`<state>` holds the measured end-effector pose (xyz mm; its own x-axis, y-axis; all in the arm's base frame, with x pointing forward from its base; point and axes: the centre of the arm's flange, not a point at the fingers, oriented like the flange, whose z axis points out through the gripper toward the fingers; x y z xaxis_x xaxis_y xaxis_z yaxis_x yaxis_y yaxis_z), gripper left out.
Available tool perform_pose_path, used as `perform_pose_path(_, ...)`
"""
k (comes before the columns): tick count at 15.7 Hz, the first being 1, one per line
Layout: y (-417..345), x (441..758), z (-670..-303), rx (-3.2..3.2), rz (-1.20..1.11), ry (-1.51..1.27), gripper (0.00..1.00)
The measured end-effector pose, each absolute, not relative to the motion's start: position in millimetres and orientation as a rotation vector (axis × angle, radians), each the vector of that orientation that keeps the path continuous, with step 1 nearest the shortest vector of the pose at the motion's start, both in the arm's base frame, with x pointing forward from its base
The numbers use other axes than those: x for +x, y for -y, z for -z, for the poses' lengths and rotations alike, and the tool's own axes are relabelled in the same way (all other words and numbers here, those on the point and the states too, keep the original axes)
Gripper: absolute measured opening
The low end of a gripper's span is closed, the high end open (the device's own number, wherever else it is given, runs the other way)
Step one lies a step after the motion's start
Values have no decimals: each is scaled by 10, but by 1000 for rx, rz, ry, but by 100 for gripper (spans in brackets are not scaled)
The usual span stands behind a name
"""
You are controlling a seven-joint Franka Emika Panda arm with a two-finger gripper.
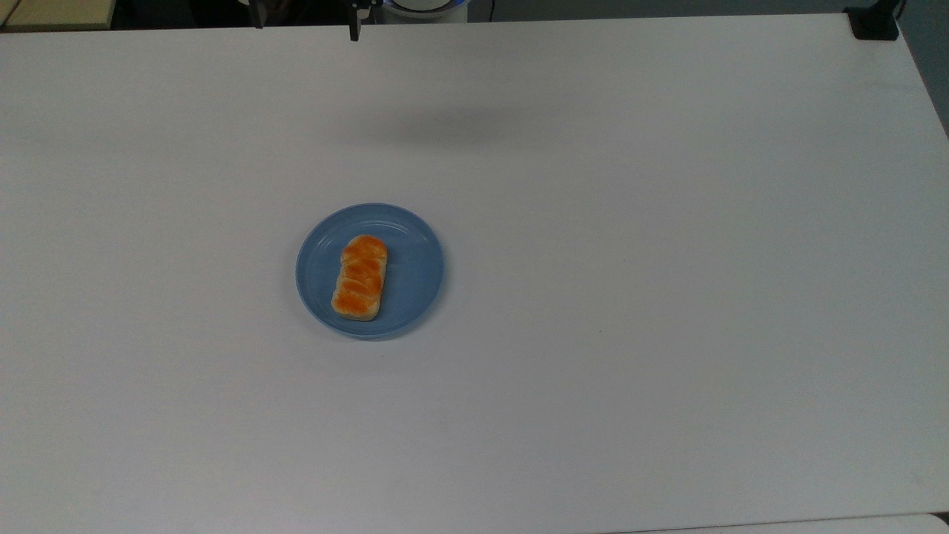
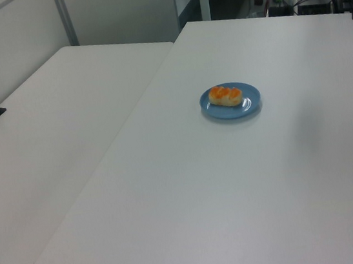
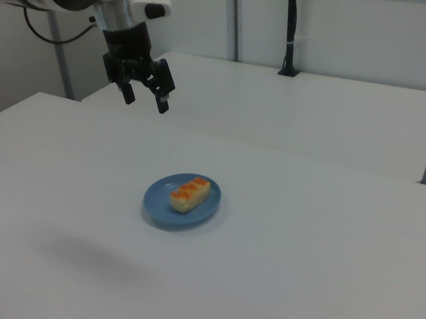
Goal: Put the bread on a plate
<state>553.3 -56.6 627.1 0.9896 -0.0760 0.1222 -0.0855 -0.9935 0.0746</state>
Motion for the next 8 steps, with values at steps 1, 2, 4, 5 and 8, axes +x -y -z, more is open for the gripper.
perform_pose_path(1, 569, 5516, -6280, 3056, -162, 102, 100)
perform_pose_path(2, 570, 5498, -6294, 3057, -140, 70, 100)
perform_pose_path(4, 571, 5478, -6321, 3058, -120, 21, 100)
perform_pose_path(5, 573, 5476, -6330, 3058, -120, 14, 100)
perform_pose_path(8, 634, 5470, -6349, 3057, -125, 27, 100)
